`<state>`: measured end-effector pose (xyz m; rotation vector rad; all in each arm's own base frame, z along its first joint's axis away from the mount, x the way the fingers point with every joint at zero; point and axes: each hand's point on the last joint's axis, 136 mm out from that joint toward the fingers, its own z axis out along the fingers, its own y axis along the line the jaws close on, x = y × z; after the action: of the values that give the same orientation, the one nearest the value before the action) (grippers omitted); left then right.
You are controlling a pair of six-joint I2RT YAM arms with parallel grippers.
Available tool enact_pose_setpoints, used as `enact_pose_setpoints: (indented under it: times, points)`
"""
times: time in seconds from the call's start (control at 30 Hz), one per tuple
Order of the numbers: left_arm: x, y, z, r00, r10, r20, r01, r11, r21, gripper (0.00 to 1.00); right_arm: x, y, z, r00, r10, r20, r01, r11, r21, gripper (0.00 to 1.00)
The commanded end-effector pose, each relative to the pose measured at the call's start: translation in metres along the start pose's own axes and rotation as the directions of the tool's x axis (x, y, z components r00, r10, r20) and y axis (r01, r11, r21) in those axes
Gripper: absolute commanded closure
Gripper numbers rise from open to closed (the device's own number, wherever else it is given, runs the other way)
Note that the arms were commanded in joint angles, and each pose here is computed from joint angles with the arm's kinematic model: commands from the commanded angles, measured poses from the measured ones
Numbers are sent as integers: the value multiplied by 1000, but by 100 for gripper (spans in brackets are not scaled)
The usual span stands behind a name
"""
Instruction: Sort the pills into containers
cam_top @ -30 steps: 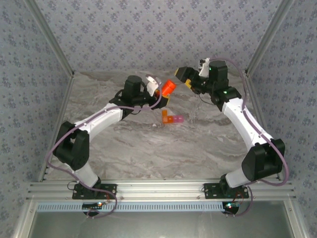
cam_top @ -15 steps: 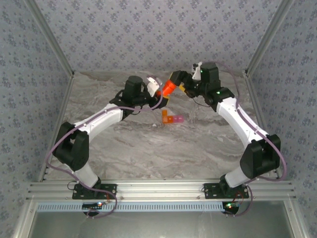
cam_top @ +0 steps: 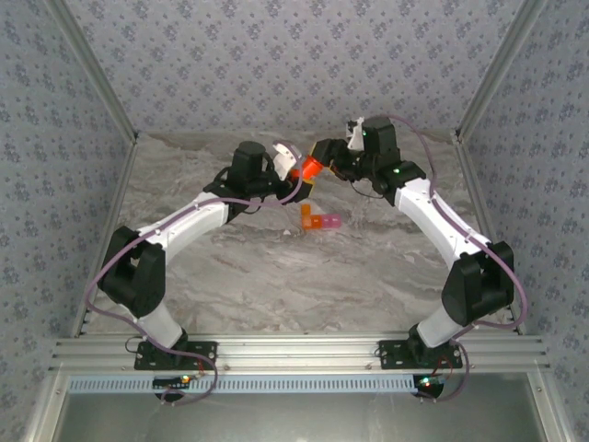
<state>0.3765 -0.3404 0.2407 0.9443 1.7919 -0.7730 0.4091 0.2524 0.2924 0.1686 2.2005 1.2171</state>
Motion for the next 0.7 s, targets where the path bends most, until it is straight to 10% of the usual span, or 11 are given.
enact_pose_setpoints:
  times: [0.0, 0.43, 0.67]
  points:
    - [-30, -14, -10, 996, 23, 89, -28, 998, 48, 100, -3, 22, -7, 993, -116, 13, 117, 986, -119, 51]
    - [-48, -17, -23, 977, -125, 172, 93, 979, 184, 100, -6, 40, -29, 968, -230, 102, 251, 899, -358, 44]
    - [-37, -11, -22, 988, -84, 131, 67, 989, 129, 100, -21, 51, -51, 958, -254, 132, 284, 900, -329, 9]
